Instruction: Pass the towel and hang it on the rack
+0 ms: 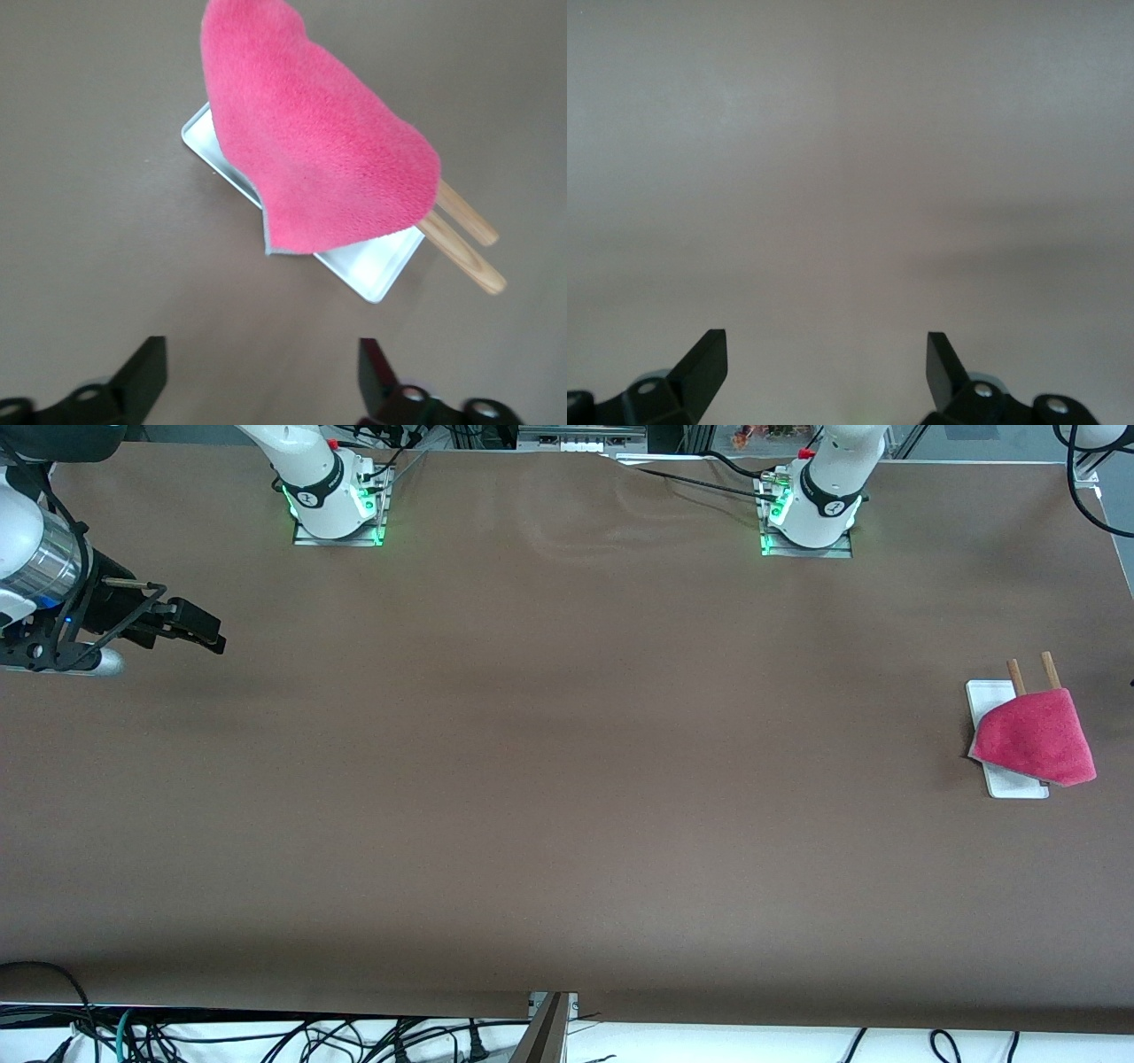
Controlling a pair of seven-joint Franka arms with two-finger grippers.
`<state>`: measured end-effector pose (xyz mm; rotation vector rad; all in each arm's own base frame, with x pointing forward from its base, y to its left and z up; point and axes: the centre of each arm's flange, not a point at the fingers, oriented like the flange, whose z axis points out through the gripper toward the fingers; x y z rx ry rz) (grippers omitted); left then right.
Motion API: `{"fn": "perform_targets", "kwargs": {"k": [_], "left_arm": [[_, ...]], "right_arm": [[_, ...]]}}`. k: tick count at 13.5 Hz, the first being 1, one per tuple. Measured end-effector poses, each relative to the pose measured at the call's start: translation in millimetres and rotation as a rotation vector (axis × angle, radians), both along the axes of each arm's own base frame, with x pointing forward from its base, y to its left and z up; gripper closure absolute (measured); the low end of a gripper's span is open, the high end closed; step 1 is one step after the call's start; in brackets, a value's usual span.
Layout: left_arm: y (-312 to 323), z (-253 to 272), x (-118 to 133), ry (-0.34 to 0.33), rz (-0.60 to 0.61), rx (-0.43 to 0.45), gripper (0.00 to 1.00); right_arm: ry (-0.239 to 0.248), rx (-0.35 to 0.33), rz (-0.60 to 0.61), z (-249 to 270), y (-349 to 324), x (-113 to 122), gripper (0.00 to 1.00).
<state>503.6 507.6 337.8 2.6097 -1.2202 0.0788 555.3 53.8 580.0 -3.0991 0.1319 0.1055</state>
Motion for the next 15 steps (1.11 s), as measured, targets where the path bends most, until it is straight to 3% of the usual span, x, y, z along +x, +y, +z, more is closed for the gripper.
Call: {"fn": "perform_targets", "kwargs": {"k": [2, 8, 13, 15], "left_arm": [[-30, 54, 17, 0.032, -0.007, 0.062, 0.00], [-204, 175, 66, 0.215, 0.182, 0.103, 0.00], [-344, 211, 98, 0.288, 0.349, 0.188, 0.00], [-391, 218, 99, 0.311, 0.487, 0.226, 0.00]], "right_arm": [[-0.007, -0.021, 0.006, -2, -1, 1, 0.01], [-0.025, -0.040, 0.070, -7, -2, 4, 0.01], [-0.054, -0.041, 0.079, 0, 1, 8, 0.00], [-0.057, -0.043, 0.081, -2, 2, 13, 0.00]]}}
